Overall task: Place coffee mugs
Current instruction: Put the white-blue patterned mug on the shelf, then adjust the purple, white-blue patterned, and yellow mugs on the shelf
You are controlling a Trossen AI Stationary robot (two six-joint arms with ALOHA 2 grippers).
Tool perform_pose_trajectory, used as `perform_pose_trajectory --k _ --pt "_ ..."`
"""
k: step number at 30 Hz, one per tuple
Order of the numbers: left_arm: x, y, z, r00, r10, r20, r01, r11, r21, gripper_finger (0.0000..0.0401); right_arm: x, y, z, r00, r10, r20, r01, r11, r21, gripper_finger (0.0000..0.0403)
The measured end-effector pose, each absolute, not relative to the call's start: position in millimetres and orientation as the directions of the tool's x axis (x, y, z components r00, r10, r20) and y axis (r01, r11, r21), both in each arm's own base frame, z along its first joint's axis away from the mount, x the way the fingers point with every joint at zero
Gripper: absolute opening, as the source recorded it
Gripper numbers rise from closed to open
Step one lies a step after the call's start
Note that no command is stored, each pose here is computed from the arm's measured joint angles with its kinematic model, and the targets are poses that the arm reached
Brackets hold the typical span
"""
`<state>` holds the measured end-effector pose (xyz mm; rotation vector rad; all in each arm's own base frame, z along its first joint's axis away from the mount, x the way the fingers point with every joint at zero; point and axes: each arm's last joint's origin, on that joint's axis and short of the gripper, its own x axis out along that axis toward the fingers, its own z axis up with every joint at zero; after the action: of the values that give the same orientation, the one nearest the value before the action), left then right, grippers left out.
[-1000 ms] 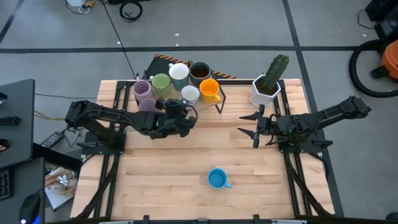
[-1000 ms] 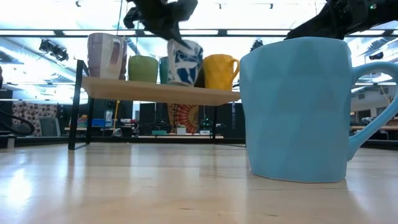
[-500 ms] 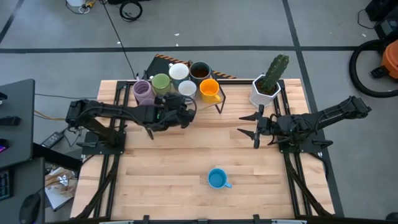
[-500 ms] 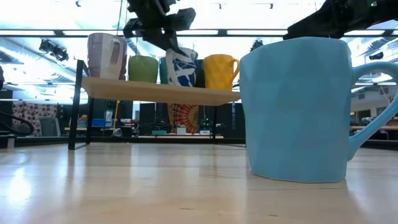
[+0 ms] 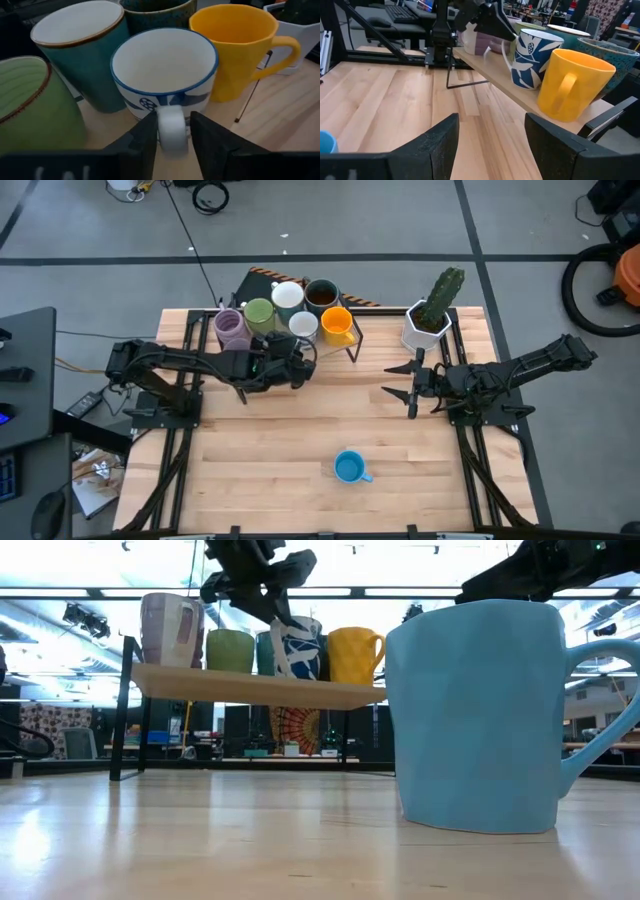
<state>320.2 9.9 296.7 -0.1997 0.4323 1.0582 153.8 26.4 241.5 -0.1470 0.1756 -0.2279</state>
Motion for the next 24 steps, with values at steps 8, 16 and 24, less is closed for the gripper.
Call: perform_pose_trajectory --k 8,16,24 --pt "319 6 299 0.433 0.791 -0.433 -0.862 0.504 0.058 0.0204 154 27 241 0.961 -0.227 -0.157 0.201 0.966 -0.162 0.0232" --pt "313 -3 314 0.49 0.776 -0.397 -0.837 0.546 0.034 0.0235 154 27 242 0.965 -0.214 -0.155 0.19 0.969 -0.158 0.0232" --pt "303 -13 337 0.564 0.758 -0.328 -0.785 0.615 0.075 0.0235 154 26 243 0.963 -0.225 -0.146 0.201 0.966 -0.162 0.0232"
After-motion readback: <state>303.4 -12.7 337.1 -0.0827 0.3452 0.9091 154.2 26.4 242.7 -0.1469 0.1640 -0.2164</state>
